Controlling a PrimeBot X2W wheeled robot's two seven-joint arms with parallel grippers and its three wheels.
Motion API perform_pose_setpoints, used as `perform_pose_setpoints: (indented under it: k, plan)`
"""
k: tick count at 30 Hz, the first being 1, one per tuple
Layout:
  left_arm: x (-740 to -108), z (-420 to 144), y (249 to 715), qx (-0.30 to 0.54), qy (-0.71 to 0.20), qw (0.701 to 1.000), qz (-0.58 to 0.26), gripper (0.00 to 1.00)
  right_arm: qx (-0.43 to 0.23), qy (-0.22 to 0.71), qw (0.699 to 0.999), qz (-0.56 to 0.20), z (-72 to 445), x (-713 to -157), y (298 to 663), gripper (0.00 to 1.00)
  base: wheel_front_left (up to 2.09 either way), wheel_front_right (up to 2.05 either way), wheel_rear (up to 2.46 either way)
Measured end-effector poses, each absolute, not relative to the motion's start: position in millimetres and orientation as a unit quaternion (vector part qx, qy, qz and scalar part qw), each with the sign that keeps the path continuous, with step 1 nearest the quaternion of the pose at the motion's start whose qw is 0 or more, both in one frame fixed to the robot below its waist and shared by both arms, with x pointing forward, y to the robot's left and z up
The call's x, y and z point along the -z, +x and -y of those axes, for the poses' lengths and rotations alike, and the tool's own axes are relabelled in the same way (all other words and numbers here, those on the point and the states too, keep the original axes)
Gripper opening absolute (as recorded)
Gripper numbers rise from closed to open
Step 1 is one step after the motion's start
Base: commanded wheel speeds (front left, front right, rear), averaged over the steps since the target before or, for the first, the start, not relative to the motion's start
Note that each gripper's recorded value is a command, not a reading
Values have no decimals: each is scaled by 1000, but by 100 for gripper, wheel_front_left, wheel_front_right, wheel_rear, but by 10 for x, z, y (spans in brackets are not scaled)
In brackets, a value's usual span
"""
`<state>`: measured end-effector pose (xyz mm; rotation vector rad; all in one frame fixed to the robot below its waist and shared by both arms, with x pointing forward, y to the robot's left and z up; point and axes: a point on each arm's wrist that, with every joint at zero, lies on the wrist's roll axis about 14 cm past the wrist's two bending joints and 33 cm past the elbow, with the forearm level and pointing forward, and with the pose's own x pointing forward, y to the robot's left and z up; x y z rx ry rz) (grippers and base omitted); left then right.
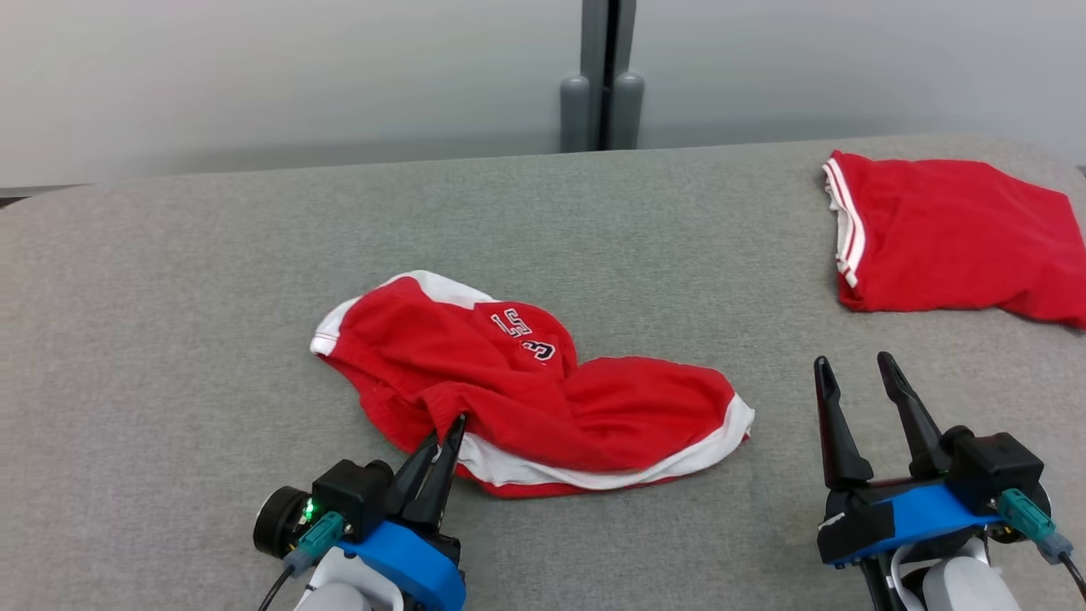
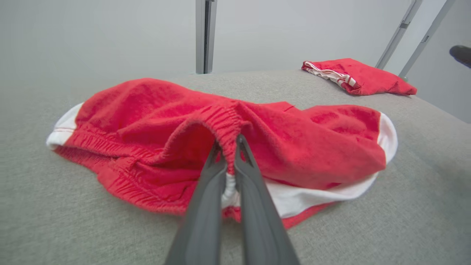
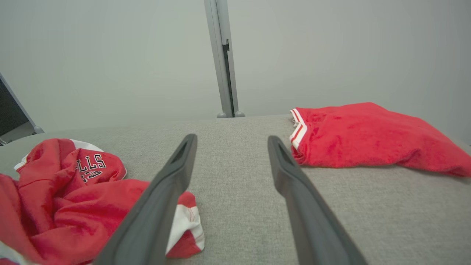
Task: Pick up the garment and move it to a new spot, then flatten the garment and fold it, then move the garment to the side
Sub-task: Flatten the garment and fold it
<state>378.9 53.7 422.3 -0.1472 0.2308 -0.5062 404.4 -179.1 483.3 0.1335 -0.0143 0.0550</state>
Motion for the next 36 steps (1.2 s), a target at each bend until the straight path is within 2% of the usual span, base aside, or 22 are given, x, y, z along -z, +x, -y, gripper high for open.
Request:
perform_pose_setpoints:
  k: [6, 16, 17, 18, 19, 27, 36]
  plan:
    - [-4244, -745, 3625, 224, -86, 965, -110, 0, -46, 70, 996, 0, 1651, -4791, 4086, 100, 0, 0, 0]
    - [-3902, -1095, 3354, 171, -91, 967, -166, 0, -59, 72, 995, -18, 1552, -4672, 4118, 100, 0, 0, 0]
    - [-3905, -1111, 3363, 165, -93, 968, -165, 31, -59, 72, 995, -18, 1549, -4670, 4117, 100, 0, 0, 0]
    - [-3909, -1122, 3370, 163, -93, 968, -164, 94, -59, 72, 995, -19, 1548, -4671, 4114, 100, 0, 0, 0]
    - [-3930, -1123, 3384, 161, -93, 969, -160, 100, -59, 72, 995, -19, 1550, -4669, 4110, 100, 0, 0, 0]
    - [-4453, -1110, 3595, 156, -98, 980, -69, 100, -55, 70, 996, -13, 1581, -4718, 4095, 100, 0, 0, 0]
    - [-4733, -1320, 3617, 128, -85, 988, -20, 100, -59, 68, 996, -2, 1563, -4800, 4055, 100, 0, 0, 0]
